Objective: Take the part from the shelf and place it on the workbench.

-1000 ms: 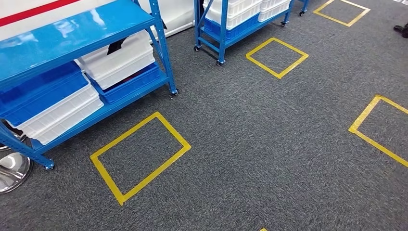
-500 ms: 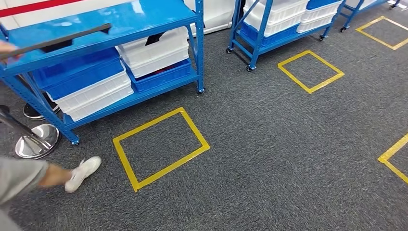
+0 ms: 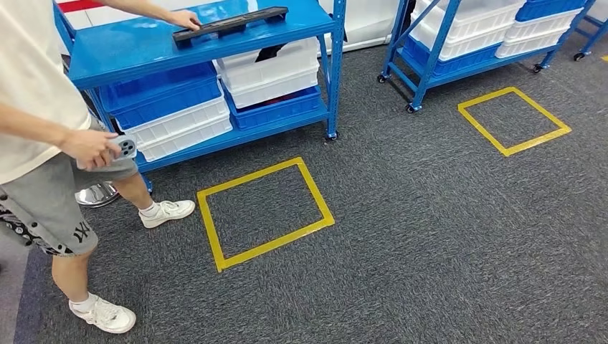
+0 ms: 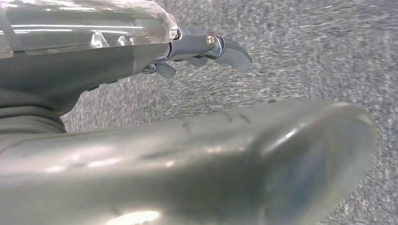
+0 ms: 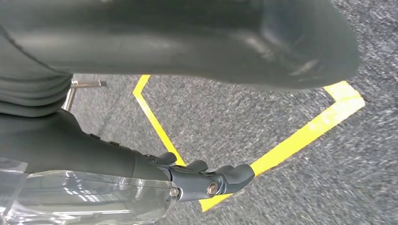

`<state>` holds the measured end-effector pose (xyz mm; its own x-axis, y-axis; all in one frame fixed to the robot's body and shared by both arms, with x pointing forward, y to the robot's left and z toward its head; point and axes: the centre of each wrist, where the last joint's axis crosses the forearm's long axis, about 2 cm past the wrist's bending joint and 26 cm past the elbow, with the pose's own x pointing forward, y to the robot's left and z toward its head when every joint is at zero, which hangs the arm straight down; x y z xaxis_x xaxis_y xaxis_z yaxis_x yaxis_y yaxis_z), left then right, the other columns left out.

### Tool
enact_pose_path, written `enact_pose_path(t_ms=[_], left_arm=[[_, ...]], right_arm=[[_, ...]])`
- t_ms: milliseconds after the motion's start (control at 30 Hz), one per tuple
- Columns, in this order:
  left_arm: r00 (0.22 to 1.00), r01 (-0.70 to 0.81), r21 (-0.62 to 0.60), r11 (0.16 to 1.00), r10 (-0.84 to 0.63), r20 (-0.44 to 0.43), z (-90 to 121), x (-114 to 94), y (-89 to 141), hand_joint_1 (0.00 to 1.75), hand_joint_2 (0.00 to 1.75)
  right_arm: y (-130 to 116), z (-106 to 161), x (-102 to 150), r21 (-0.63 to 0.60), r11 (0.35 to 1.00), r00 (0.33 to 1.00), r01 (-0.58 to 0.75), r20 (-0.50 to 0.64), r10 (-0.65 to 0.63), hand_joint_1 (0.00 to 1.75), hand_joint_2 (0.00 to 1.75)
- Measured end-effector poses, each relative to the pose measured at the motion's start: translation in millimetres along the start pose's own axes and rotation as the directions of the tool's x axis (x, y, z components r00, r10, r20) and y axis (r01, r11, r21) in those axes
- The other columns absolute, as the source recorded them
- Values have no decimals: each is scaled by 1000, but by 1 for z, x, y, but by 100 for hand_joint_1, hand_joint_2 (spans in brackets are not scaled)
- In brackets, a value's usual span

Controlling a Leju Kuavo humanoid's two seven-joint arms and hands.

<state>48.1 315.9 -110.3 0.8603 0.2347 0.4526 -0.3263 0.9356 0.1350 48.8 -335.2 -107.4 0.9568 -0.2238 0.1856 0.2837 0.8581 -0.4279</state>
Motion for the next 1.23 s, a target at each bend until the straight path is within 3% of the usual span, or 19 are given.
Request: enact_pose_path(t_ms=[1233], left_arm=[[999,-46,-2,999,46,28,2,-6,2,0,0]], right_arm=[[-1,0,0,-9,1000,1000,5,18,-5,0,0]])
